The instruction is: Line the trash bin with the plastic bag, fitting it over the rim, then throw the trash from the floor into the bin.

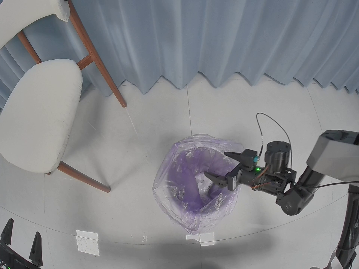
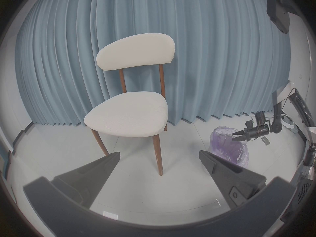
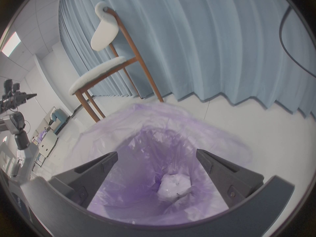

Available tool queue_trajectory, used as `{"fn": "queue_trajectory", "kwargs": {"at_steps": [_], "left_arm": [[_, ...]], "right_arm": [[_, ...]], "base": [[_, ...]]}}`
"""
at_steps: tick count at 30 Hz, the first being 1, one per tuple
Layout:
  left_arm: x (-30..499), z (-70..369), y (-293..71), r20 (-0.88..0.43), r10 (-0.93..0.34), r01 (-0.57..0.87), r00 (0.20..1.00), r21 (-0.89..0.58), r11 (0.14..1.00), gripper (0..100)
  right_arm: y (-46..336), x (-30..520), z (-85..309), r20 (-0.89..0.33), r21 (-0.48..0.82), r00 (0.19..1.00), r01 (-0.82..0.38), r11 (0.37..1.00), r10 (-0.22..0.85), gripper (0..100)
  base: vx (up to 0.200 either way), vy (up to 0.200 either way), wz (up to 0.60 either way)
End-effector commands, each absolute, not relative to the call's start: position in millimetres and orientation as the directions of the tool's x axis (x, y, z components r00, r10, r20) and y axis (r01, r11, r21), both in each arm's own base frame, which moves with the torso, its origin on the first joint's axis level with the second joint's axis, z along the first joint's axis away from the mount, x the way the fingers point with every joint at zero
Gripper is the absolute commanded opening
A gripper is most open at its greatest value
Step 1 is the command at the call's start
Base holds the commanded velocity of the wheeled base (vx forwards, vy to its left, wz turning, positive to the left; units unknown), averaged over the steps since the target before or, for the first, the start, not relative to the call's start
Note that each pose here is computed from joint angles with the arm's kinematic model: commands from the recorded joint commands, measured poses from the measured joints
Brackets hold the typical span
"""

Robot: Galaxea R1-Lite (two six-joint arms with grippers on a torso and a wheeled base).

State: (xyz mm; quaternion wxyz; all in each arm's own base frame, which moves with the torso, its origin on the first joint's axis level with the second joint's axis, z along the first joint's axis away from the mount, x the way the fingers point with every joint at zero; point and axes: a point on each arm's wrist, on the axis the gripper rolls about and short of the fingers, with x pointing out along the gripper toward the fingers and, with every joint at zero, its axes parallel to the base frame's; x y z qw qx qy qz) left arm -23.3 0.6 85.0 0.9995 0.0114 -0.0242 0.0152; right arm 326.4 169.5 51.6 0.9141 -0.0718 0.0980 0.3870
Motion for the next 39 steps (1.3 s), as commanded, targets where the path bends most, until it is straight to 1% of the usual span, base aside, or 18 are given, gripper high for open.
{"fn": "queue_trajectory", "kwargs": {"at_steps": [1,5,6,8,9,10,11,12,15,17,24,28,29,32,34,35,36,39], "left_arm": [[-22.9,80.0,0.6,0.044,0.031,-0.032,0.999,0.022,0.999,100],[-22.9,79.9,0.6,0.043,0.029,-0.030,0.999,0.023,0.999,100],[-22.9,79.9,0.6,0.043,0.029,-0.030,0.999,0.023,0.999,100],[-22.9,80.0,0.6,0.044,0.029,-0.030,0.999,0.023,0.999,100],[-22.9,80.0,0.6,0.044,0.029,-0.030,0.999,0.023,0.999,100],[-22.9,80.0,0.6,0.044,0.029,-0.030,0.999,0.023,0.999,100],[-22.9,80.0,0.6,0.044,0.029,-0.030,0.999,0.023,0.999,100],[-22.9,80.0,0.6,0.044,0.029,-0.030,0.999,0.023,0.999,100],[-22.9,80.0,0.6,0.044,0.029,-0.030,0.999,0.023,0.999,100],[-22.9,80.0,0.6,0.044,0.029,-0.030,0.999,0.023,0.999,100],[-22.9,80.7,0.6,0.051,0.029,-0.030,0.998,0.020,0.999,100],[-22.9,80.7,0.6,0.051,0.029,-0.030,0.998,0.020,0.999,100],[-22.9,80.7,0.6,0.051,0.029,-0.030,0.998,0.020,0.999,100],[-22.9,80.7,0.6,0.051,0.029,-0.030,0.998,0.020,0.999,100],[-22.9,80.7,0.6,0.051,0.029,-0.030,0.998,0.020,0.999,100],[-22.9,80.8,0.6,0.052,0.029,-0.030,0.998,0.020,0.999,100],[-22.9,80.8,0.6,0.052,0.029,-0.030,0.998,0.018,0.999,100],[-22.9,80.8,0.6,0.052,0.031,-0.032,0.998,0.015,0.999,100]], "right_arm": [[97.2,244.0,139.3,-0.085,-0.094,0.785,-0.620,0.779,0.614,100],[49.1,206.5,164.9,0.015,-0.121,0.872,-0.484,0.867,0.489,100],[46.9,203.9,166.3,0.022,-0.123,0.876,-0.476,0.871,0.482,100],[27.5,178.2,173.7,0.073,-0.127,0.908,-0.401,0.907,0.412,100],[24.8,173.4,173.8,0.079,-0.124,0.913,-0.390,0.912,0.401,100],[18.2,157.2,172.9,0.093,-0.112,0.923,-0.362,0.925,0.372,100],[17.3,153.9,172.7,0.096,-0.110,0.925,-0.358,0.927,0.368,100],[13.9,135.2,168.3,0.105,-0.090,0.929,-0.345,0.934,0.354,100],[12.5,110.6,155.9,0.093,-0.070,0.931,-0.347,0.935,0.352,100],[11.7,101.2,157.2,0.102,-0.065,0.933,-0.339,0.939,0.344,100],[7.5,51.4,146.4,0.085,-0.049,0.959,-0.268,0.962,0.271,100],[4.8,20.4,124.1,0.020,-0.036,0.976,-0.215,0.976,0.216,100],[4.7,19.3,123.3,0.020,-0.037,0.977,-0.212,0.977,0.213,100],[2.4,-6.7,95.0,-0.026,-0.047,0.985,-0.171,0.984,0.169,100],[1.0,-21.0,76.4,-0.058,-0.044,0.991,-0.126,0.991,0.124,100],[0.9,-21.9,75.4,-0.073,-0.035,0.993,-0.098,0.995,0.095,100],[1.0,-23.1,76.2,-0.052,-0.013,0.998,-0.044,0.999,0.043,100],[0.9,-23.0,76.0,-0.005,-0.009,0.999,-0.034,0.999,0.034,100]], "base": [[0.000,0.000,0.00],[0.000,0.000,0.00],[0.000,0.000,0.00],[0.000,0.000,0.00],[0.000,0.000,0.00],[0.000,0.000,0.00],[0.000,0.000,0.00],[0.000,0.000,0.00],[0.000,0.000,0.00],[0.000,0.000,0.00],[0.000,0.000,0.00],[0.000,0.000,0.00],[0.000,0.000,0.00],[0.000,0.000,0.00],[0.000,0.000,0.00],[0.000,0.000,0.00],[0.000,0.000,0.00],[0.000,0.000,0.00]]}}
